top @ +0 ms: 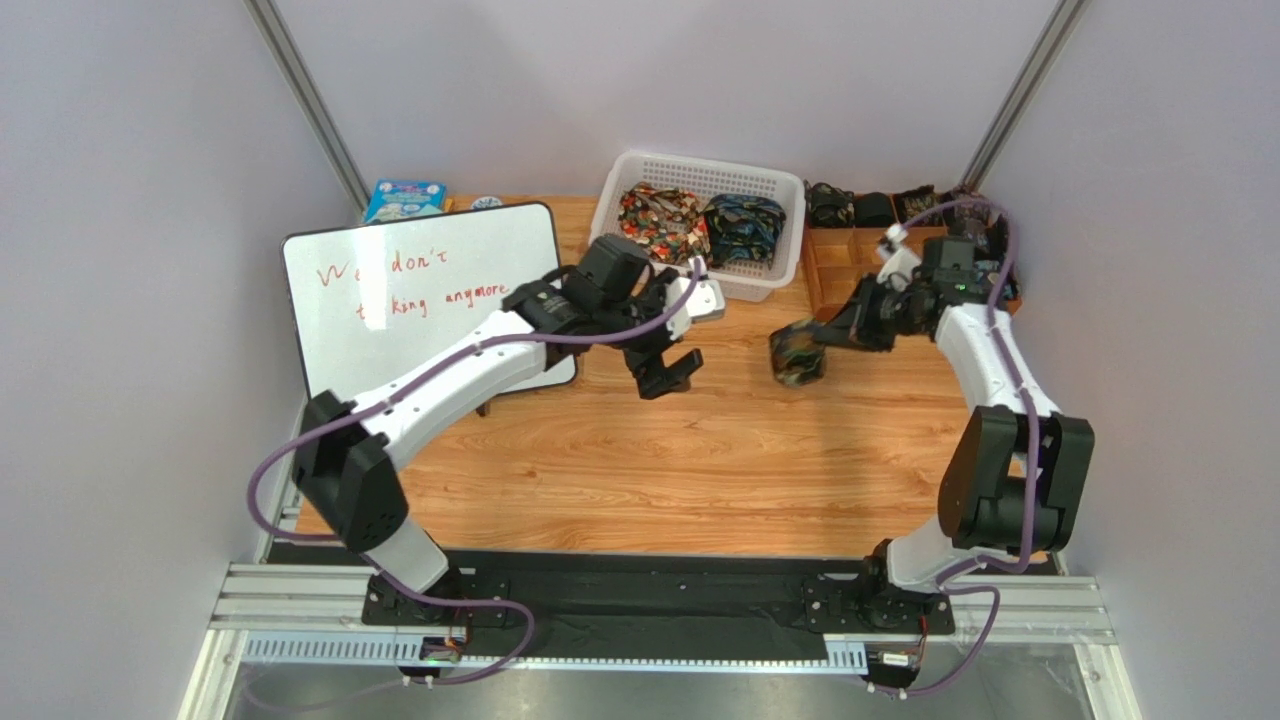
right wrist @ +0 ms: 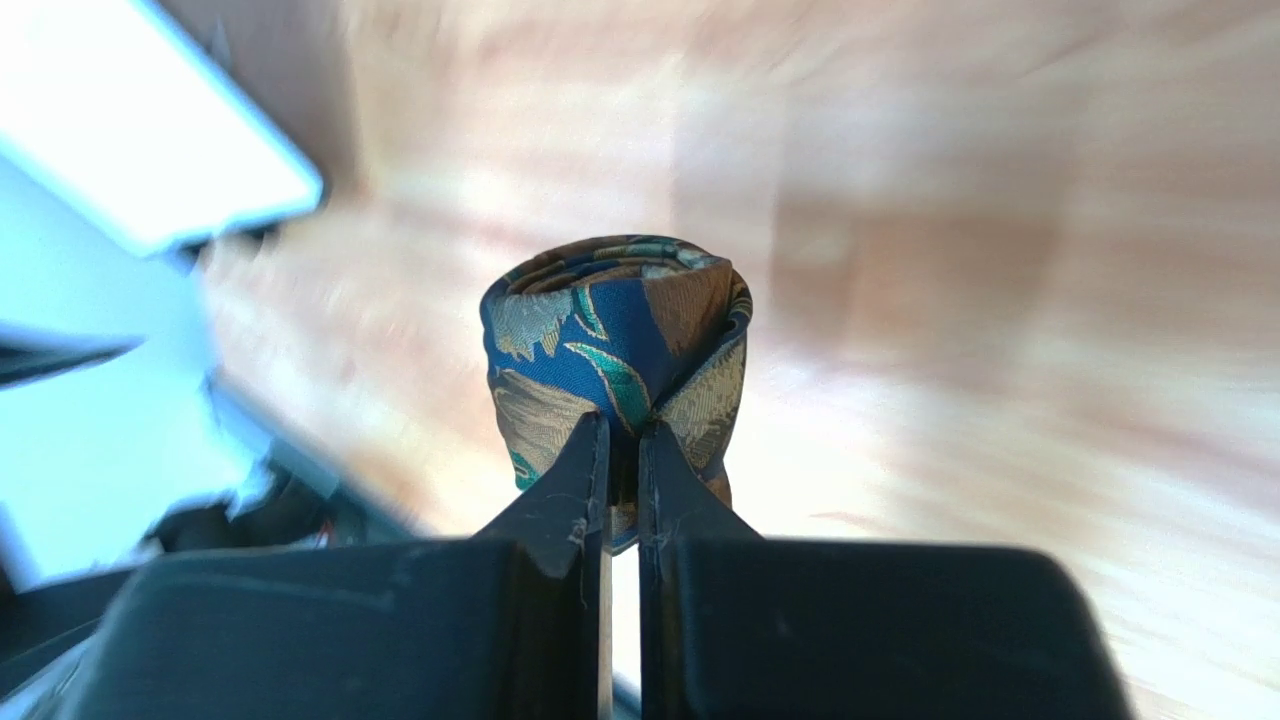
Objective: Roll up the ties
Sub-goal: Pick up the tie at the center of the board, then place the tie in the storage box.
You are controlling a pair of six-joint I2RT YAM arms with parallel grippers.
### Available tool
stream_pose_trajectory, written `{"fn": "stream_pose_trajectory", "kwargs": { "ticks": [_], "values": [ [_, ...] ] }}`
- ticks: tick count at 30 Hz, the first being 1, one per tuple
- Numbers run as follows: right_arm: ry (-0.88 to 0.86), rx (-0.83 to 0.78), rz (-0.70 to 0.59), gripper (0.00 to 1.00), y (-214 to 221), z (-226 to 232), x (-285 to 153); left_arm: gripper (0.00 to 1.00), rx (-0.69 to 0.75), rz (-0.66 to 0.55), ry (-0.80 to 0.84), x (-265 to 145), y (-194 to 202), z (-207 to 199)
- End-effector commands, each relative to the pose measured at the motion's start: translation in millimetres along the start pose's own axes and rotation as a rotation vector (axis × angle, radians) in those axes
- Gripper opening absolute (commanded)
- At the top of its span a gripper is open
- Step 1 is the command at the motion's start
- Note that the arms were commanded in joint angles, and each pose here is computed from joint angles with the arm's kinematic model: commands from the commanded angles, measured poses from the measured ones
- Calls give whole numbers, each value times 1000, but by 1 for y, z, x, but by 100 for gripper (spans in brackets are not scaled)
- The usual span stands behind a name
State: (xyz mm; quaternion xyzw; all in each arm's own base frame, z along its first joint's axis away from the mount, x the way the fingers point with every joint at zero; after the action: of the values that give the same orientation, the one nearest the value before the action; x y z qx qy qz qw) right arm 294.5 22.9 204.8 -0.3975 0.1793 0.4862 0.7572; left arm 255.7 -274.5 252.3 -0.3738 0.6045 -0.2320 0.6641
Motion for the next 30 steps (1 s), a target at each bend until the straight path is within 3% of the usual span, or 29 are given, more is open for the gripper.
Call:
{"fn": "stream_pose_trajectory", "kwargs": {
  "ticks": [1,3,11,20,30],
  "values": [
    [213,-109,-169,0,-53,-9,-57,100,-74,43,-54,-45,4,-12],
    [308,-172,-266,0,-85,-9,-81,99,-98,54,-86,-57,10,-15],
    [602,-337,-393,0,-169,-37,-103,99,-261,31,-70,-83,31,-17],
    [694,-443,-514,0,-239,-86,-86,99,-366,7,-5,-94,47,-23],
    [764,-509,-509,0,-272,-150,-49,99,-408,38,5,-94,50,-20]
  ]
}}
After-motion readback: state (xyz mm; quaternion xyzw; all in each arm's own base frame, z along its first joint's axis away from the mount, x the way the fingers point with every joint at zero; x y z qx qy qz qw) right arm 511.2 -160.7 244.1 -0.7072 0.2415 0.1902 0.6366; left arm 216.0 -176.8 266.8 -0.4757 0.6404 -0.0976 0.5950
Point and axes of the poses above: each gripper's point midway between its finger pads, its own x axis out along the fingers, its own z axis along the line the jaws close on, y = z × x, the point moved 10 cm from there along -x, back along the fingers, and after that the axes turned 4 degrees about -x, right-handed, at the moved point
